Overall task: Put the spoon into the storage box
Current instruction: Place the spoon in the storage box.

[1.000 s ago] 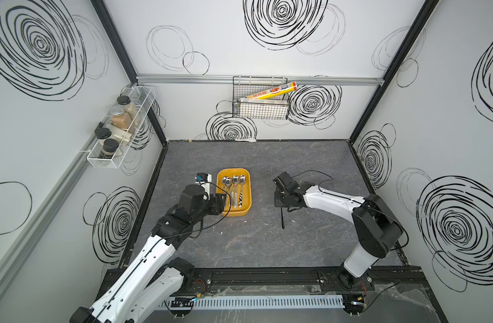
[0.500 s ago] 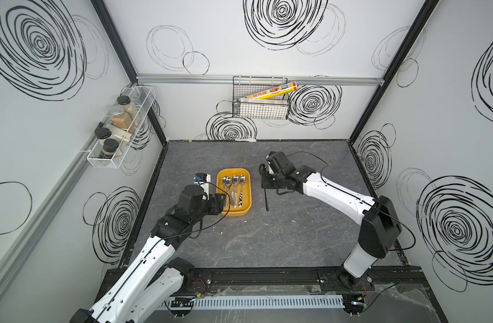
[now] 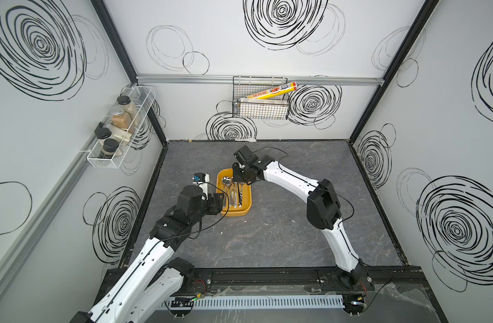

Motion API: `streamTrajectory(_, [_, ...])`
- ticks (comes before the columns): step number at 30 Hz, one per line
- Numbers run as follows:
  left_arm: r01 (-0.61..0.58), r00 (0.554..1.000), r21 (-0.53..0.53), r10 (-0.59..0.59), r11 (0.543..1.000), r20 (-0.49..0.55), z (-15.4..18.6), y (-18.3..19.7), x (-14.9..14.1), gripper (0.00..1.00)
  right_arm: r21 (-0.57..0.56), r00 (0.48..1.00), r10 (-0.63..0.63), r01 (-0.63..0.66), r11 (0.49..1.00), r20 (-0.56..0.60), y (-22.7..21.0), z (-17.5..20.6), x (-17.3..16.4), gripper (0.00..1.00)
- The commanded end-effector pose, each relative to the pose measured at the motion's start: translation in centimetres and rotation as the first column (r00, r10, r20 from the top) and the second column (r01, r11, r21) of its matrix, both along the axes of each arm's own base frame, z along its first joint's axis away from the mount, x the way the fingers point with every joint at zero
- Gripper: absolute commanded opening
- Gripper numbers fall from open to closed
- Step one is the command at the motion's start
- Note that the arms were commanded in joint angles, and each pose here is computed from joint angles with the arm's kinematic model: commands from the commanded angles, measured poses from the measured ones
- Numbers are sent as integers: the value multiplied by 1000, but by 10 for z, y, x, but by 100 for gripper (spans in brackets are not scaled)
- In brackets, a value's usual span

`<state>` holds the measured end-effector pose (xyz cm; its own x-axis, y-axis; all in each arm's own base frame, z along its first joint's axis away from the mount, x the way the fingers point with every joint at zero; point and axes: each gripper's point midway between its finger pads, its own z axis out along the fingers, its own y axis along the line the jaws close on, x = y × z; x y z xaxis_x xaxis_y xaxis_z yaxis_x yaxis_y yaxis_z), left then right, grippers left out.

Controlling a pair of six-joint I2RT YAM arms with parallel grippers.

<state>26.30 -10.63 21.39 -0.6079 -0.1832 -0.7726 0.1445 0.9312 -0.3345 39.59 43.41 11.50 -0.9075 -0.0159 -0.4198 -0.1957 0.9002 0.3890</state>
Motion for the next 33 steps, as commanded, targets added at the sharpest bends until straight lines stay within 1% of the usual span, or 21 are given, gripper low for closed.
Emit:
streamTrajectory(1, [-19, 999, -15, 19, 1000, 35, 6, 2, 4, 64, -37, 999, -19, 18, 999, -34, -3, -9, -6, 0])
streamTrajectory(5, [-13, 999, -20, 14, 1000, 41, 7, 2, 3, 64, -60, 998, -35, 33, 998, -44, -3, -33, -3, 0])
streamTrajectory(10, [-8, 999, -21, 9, 1000, 37, 6, 1, 3, 64, -89, 995, -36, 28, 996, -88, 0, -61, -4, 0])
streamTrajectory(16, [-3, 999, -25, 4, 1000, 35, 6, -1, 3, 64, -105, 994, -38, 27, 994, -98, -1, -77, -4, 0])
streamTrajectory(23, [-2, 1000, -25, 3, 1000, 31, 5, -1, 3, 64, -119, 993, -28, 15, 993, -112, -2, -87, -6, 0])
streamTrajectory(28, [-1, 1000, -25, 2, 1000, 30, 4, -1, 3, 64, -111, 995, -12, 1, 994, -99, 0, -76, -6, 11])
streamTrajectory(33, [-11, 999, -21, 12, 1000, 36, 7, 1, 3, 64, -108, 997, -5, -3, 994, -78, -2, -59, -5, 18])
